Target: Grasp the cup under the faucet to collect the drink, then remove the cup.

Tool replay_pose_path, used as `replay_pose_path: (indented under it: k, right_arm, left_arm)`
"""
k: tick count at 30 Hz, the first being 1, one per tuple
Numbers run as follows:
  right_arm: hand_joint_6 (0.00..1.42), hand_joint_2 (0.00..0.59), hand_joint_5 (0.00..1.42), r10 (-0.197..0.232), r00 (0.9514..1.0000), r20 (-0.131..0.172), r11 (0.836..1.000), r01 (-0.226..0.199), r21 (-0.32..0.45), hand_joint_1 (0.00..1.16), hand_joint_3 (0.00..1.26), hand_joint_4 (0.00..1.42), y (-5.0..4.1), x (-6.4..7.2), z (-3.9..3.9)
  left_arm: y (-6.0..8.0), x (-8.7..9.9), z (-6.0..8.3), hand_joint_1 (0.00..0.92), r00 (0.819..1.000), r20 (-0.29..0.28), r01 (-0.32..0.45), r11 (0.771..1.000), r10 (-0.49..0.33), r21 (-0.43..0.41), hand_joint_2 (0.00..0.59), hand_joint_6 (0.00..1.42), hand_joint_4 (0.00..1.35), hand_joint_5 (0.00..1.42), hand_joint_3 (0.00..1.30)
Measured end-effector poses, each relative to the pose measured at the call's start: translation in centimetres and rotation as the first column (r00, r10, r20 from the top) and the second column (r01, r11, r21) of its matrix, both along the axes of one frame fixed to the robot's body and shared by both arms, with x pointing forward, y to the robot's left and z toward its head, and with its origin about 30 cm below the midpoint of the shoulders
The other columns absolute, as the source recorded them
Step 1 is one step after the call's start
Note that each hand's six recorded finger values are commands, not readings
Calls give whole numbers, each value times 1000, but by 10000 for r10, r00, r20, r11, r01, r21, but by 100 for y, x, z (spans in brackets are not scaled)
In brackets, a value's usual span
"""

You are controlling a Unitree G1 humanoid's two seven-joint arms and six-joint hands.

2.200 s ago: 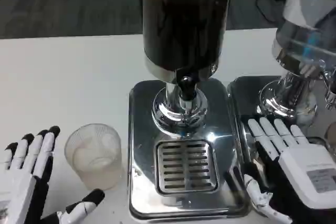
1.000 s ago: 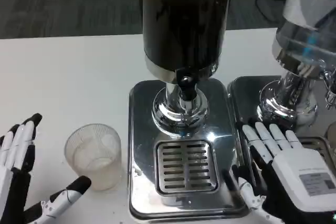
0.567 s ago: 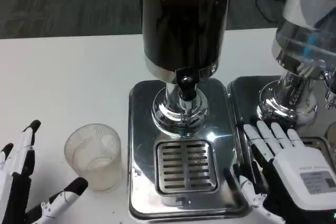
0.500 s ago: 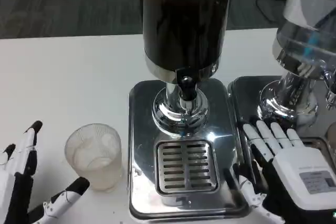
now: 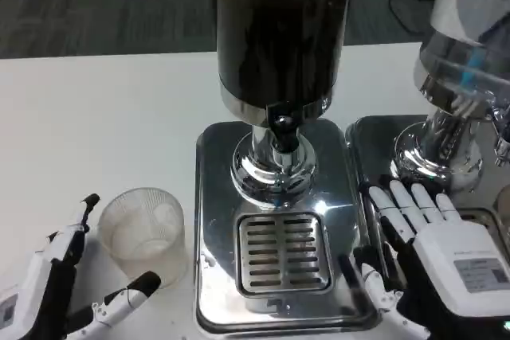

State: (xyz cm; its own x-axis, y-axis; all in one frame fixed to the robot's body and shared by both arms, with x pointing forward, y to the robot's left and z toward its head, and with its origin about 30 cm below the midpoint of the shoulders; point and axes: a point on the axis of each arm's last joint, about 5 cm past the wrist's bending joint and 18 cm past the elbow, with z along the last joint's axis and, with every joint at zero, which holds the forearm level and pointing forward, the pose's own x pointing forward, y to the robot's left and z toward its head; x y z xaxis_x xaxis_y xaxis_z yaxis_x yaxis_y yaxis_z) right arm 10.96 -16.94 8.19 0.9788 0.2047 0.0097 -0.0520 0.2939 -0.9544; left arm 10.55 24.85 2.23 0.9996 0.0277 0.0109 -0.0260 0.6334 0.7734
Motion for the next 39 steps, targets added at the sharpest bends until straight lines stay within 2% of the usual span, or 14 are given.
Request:
replay_pose_path:
  k: [5,16,27,32,39]
  right_arm:
    - [0,528,0,48,10000,11,10000,-48,13,147,73,0,16,1,-1]
    - [0,528,0,40,10000,42,10000,-40,-17,152,74,0,20,7,1]
    - [0,528,0,-78,10000,28,10000,78,-5,156,82,0,19,-3,-5]
    - [0,528,0,-76,10000,29,10000,76,9,157,90,0,22,-5,-7]
    - [0,519,0,-89,10000,30,10000,89,10,155,111,0,22,-4,-6]
  left_arm:
    - [-7,47,-25,160,9997,-193,125,9999,-126,-26,28,98,74,191,91]
    - [-68,223,-72,118,9996,-27,267,9979,-269,-588,5,89,24,192,66]
    - [-143,381,-90,115,9942,98,1074,9895,-1069,-967,0,92,0,181,37]
    - [-153,405,-99,156,9927,155,1206,9860,-1196,-1149,11,111,4,205,31]
    - [-182,442,-104,274,9896,423,1417,9814,-1373,-1293,52,241,78,305,77]
